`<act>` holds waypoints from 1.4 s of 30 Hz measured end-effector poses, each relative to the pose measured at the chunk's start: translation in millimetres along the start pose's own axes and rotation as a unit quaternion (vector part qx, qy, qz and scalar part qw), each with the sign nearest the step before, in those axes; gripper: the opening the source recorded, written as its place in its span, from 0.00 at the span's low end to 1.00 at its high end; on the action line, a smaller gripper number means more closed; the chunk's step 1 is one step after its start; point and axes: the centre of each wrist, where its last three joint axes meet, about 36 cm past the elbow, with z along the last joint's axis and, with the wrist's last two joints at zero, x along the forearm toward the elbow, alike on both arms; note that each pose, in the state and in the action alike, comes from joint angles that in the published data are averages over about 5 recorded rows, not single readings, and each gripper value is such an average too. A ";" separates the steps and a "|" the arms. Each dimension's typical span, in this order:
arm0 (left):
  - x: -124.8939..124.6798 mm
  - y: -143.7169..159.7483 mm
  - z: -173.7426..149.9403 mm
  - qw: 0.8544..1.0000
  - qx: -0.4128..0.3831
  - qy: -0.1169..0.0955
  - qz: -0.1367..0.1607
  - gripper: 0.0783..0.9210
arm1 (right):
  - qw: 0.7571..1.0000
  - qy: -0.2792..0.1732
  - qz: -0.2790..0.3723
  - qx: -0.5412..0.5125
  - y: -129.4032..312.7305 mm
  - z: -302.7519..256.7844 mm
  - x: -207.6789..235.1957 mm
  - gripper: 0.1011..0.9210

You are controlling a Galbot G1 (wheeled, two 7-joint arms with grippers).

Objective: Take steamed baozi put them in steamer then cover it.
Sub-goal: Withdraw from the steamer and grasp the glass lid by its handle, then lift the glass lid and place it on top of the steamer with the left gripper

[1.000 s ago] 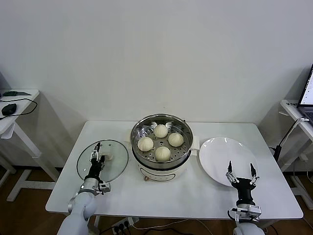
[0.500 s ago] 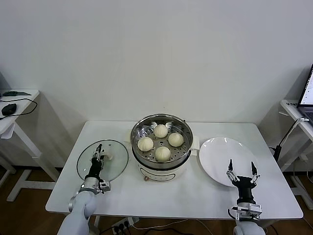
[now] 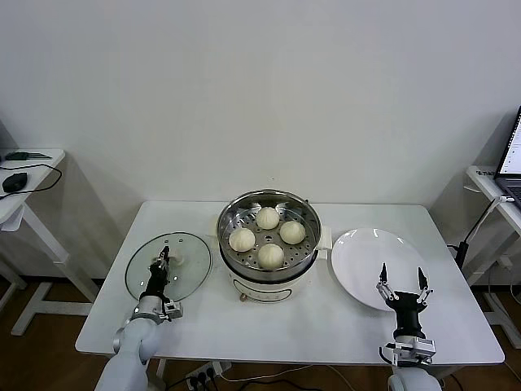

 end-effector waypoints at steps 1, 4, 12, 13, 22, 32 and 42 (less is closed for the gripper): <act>0.9 1.3 1.4 1.000 0.002 0.001 -0.002 0.13 | 1.000 0.000 -0.001 0.000 0.6 0.4 0.4 0.88; 4.1 8.6 5.5 1.000 0.009 0.005 -0.012 0.13 | 1.000 0.001 -0.002 -0.001 2.0 1.6 1.4 0.88; 19.5 57.8 17.9 0.997 0.024 0.013 -0.070 0.13 | 1.000 0.000 -0.003 -0.002 4.7 2.3 1.7 0.88; 22.2 67.1 19.7 0.996 0.024 0.013 -0.080 0.13 | 1.000 0.000 -0.004 -0.003 5.2 2.3 1.5 0.88; 48.5 161.6 5.1 0.984 0.032 -0.018 -0.177 0.13 | 1.000 -0.006 0.000 -0.001 3.7 0.1 -3.2 0.88; 81.3 228.6 -74.2 0.972 0.072 -0.086 -0.208 0.13 | 1.000 -0.010 0.012 0.005 -3.5 -0.2 -9.9 0.88; 92.0 237.2 -164.7 0.975 0.124 -0.129 -0.133 0.13 | 1.000 -0.009 0.025 0.003 -5.3 5.7 -13.5 0.88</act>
